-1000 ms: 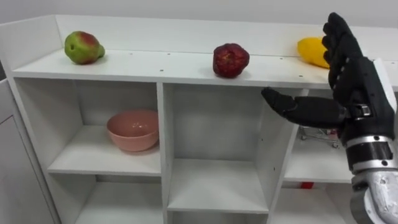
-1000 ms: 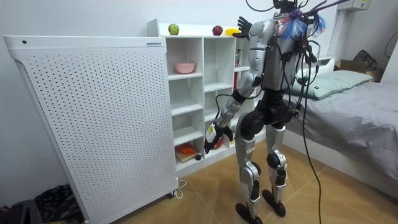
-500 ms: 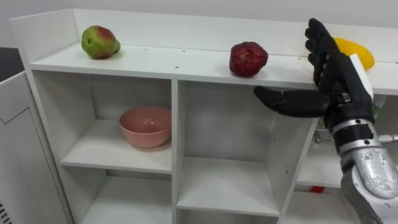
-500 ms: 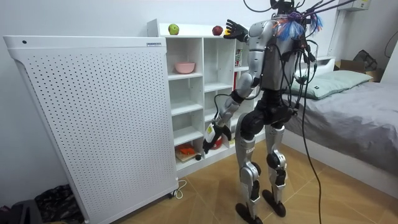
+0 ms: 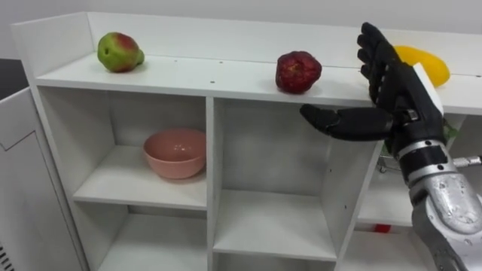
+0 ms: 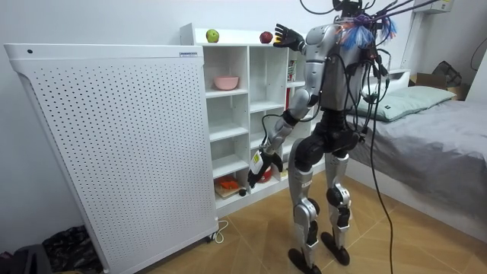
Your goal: Arrange fruit in the closet
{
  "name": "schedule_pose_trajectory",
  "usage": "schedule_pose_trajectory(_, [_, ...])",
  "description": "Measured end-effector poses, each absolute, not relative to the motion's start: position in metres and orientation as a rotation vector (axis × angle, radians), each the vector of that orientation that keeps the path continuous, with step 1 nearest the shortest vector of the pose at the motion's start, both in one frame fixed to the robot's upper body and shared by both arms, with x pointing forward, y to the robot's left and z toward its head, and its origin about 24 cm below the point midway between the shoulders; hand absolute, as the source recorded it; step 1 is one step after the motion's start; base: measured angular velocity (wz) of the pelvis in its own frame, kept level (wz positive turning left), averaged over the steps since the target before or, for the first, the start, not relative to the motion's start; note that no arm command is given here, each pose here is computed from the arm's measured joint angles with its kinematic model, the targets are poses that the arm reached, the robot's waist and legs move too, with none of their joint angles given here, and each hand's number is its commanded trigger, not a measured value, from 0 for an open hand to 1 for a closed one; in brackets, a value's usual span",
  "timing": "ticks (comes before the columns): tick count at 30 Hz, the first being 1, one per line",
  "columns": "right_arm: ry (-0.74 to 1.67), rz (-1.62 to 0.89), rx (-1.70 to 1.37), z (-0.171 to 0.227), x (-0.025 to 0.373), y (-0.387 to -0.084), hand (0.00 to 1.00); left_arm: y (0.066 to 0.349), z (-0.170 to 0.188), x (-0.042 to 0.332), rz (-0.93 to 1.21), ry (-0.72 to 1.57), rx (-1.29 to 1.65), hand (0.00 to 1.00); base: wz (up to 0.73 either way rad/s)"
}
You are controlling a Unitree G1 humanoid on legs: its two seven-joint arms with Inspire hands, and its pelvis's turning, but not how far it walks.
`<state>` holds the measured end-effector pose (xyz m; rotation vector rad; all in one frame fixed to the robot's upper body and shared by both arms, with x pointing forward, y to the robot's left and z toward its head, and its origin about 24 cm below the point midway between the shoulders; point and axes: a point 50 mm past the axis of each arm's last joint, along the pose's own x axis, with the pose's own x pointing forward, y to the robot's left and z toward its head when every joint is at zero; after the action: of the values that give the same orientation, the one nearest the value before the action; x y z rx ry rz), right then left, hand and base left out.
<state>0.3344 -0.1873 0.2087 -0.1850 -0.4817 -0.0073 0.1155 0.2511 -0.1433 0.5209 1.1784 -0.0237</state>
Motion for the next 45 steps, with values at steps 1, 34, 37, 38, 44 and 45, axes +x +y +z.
schedule_pose_trajectory(1, [-0.48,-0.005,-0.186,0.209,0.335,-0.187,0.0,0.251,-0.143,0.116,-0.025,1.178,0.52,0.0,0.0])
schedule_pose_trajectory(34, [-0.466,0.134,-0.24,0.216,0.347,-0.163,0.82,0.242,-0.142,0.128,-0.147,1.17,0.488,0.0,0.0])
schedule_pose_trajectory(37, [-0.463,0.137,-0.225,0.218,0.35,-0.163,1.0,0.242,-0.142,0.128,-0.147,1.174,0.486,0.0,0.0])
schedule_pose_trajectory(38, [-0.461,0.138,-0.217,0.219,0.351,-0.164,1.0,0.242,-0.142,0.128,-0.146,1.178,0.486,0.0,0.0])
schedule_pose_trajectory(44, [-0.447,0.148,-0.224,0.221,0.354,-0.165,1.0,0.243,-0.143,0.128,-0.139,1.199,0.485,0.0,0.0])
schedule_pose_trajectory(45, [-0.446,0.149,-0.232,0.221,0.354,-0.166,1.0,0.243,-0.143,0.128,-0.139,1.2,0.485,0.0,0.0])
